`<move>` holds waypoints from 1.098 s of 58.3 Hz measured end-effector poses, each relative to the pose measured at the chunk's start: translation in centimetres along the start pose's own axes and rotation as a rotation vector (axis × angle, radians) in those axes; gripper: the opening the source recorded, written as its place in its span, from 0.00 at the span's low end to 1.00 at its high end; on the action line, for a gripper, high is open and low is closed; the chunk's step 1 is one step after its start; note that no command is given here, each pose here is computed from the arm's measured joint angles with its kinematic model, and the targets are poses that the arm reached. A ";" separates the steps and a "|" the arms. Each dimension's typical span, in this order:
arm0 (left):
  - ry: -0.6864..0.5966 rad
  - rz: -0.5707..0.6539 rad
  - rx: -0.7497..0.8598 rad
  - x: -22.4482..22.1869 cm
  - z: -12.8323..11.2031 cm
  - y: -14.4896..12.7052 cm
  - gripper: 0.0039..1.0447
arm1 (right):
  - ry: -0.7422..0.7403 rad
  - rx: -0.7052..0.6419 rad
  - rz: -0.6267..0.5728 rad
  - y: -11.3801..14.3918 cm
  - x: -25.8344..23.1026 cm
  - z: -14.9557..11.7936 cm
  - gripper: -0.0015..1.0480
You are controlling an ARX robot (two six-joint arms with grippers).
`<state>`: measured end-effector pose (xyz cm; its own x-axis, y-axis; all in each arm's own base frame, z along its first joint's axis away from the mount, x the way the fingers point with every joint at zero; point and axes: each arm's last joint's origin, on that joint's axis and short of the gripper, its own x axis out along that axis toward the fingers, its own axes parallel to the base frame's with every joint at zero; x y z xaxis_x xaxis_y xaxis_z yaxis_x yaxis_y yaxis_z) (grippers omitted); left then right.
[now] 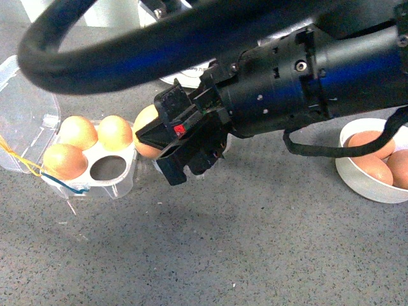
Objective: Put egg into box
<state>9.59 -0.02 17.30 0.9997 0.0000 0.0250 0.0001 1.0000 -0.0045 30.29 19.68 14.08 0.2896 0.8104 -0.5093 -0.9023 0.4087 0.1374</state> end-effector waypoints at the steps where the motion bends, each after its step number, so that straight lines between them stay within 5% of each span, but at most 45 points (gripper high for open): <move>1: 0.000 0.000 0.000 0.0 0.0 0.0 0.94 | 0.001 -0.002 0.003 0.0 0.1 0.0 0.37; 64: 0.000 0.000 0.000 0.0 0.0 0.0 0.94 | 0.085 -0.155 0.049 0.4 6.6 1.5 0.37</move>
<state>9.59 -0.02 17.30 0.9997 0.0004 0.0250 -0.0003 1.0000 -0.0045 32.31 25.87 12.03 0.2223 0.7866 -0.5760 -0.9549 0.2949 0.0342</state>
